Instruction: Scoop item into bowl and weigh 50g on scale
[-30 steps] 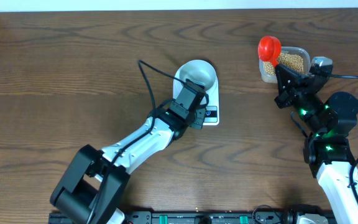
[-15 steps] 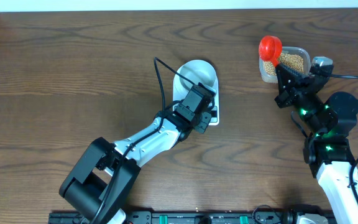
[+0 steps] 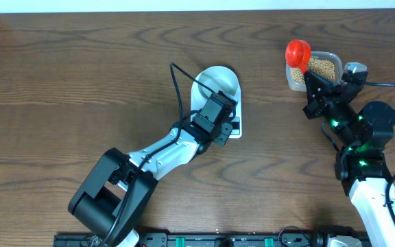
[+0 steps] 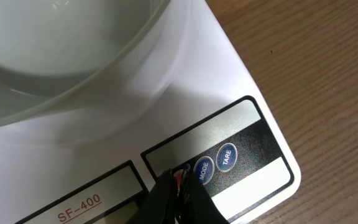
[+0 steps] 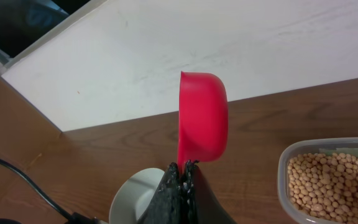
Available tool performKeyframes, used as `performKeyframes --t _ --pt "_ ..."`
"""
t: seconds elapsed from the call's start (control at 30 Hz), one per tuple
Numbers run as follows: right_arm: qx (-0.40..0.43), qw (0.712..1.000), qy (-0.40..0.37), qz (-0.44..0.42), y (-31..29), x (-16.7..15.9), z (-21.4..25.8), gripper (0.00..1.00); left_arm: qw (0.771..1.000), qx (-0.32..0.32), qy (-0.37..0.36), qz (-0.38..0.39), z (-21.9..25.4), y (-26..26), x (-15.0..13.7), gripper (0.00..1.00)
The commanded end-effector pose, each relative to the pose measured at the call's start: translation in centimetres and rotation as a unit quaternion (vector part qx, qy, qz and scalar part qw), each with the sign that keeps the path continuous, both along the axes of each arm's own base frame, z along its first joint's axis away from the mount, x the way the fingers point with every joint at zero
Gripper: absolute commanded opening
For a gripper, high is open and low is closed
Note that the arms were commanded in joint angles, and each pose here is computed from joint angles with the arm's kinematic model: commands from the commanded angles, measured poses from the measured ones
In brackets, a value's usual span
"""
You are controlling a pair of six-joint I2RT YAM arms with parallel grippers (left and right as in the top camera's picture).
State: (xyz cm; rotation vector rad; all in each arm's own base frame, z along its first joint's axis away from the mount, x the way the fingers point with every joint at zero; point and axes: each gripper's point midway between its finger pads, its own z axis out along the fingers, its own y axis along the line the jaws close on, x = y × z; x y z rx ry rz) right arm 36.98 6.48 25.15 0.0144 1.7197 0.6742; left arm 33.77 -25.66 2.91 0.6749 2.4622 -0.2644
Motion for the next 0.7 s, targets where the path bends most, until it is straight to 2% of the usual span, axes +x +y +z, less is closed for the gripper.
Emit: performKeyframes --t 0.0,0.67 --pt "-0.009 1.0 -0.013 -0.003 -0.1 0.3 0.9 0.01 1.0 -0.001 0.004 -0.016 -0.3 -0.4 0.1 0.07" --pt "-0.009 1.0 -0.013 -0.003 -0.1 0.3 0.9 0.01 0.999 0.008 0.025 -0.025 -2.1 -0.3 -0.4 0.07"
